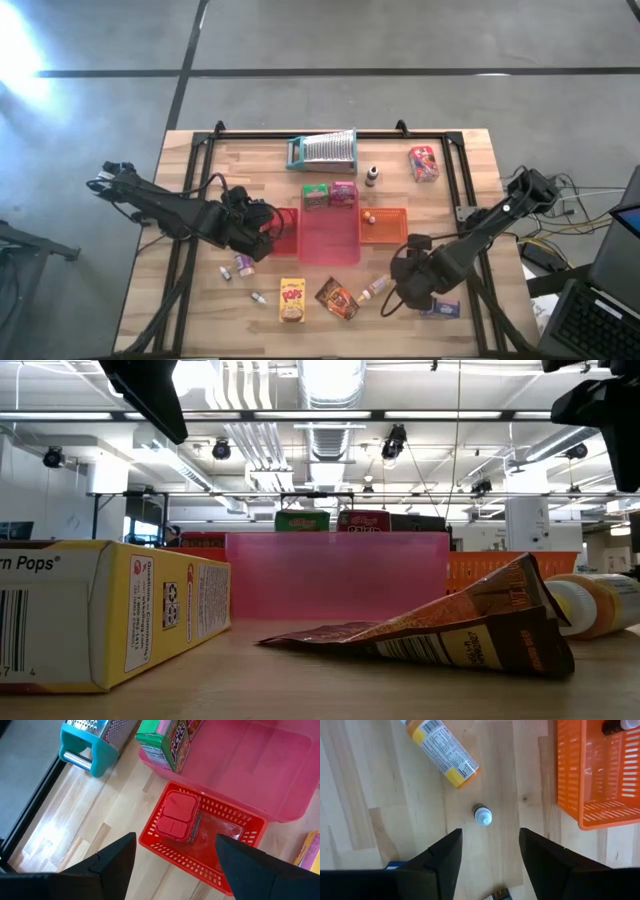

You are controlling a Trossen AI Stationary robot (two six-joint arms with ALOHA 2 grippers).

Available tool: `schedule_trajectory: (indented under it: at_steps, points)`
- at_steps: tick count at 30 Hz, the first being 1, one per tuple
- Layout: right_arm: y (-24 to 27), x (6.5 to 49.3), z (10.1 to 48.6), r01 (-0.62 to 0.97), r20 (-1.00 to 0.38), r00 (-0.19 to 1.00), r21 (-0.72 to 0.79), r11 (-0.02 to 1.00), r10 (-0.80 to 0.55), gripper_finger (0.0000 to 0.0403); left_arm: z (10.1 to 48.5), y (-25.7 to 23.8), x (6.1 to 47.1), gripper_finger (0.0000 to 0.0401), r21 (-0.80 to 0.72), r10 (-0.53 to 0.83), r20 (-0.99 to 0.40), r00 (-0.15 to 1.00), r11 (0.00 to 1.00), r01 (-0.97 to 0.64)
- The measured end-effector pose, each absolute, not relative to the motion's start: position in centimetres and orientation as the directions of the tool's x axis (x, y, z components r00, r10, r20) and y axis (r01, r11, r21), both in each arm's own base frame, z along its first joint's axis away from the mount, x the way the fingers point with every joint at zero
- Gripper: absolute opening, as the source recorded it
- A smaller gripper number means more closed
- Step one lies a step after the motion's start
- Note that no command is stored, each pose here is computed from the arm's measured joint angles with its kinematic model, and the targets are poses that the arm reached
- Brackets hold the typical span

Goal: Pick & Place Kitchen Items
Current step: Put the small black food coloring bottle into the orange bin

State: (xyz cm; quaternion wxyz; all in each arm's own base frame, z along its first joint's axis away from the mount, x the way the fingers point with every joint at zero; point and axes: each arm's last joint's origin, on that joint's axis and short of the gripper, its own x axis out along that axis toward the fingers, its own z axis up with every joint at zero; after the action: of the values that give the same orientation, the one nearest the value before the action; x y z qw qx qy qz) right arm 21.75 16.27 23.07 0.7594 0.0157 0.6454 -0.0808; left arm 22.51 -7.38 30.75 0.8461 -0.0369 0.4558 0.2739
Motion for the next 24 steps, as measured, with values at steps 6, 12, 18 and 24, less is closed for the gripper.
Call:
schedule_trajectory:
  at_steps: [6, 12, 18, 24]
  points:
    - [16.5, 22.0, 22.4, 0.139, -0.984, 0.141, -0.089, 0.986, -0.109, 0.0207, 30.7, -7.4, 22.5, 0.0276, 0.187, 0.430, -0.792, 0.434, 0.847, -0.497]
    - [16.5, 22.2, 21.8, 0.132, -0.983, 0.155, -0.078, 0.988, -0.098, 0.0198, 30.7, -7.4, 22.5, 0.0276, 0.187, 0.430, -0.792, 0.434, 0.847, -0.497]
    - [16.0, 21.9, 20.5, 0.146, -0.986, 0.150, -0.056, 0.988, -0.078, 0.0183, 30.7, -7.4, 22.5, 0.0276, 0.187, 0.430, -0.792, 0.434, 0.847, -0.497]
    - [15.5, 21.7, 19.0, 0.149, -0.989, 0.135, -0.035, 0.988, -0.056, 0.0179, 30.7, -7.4, 22.5, 0.0276, 0.188, 0.430, -0.792, 0.434, 0.847, -0.497]
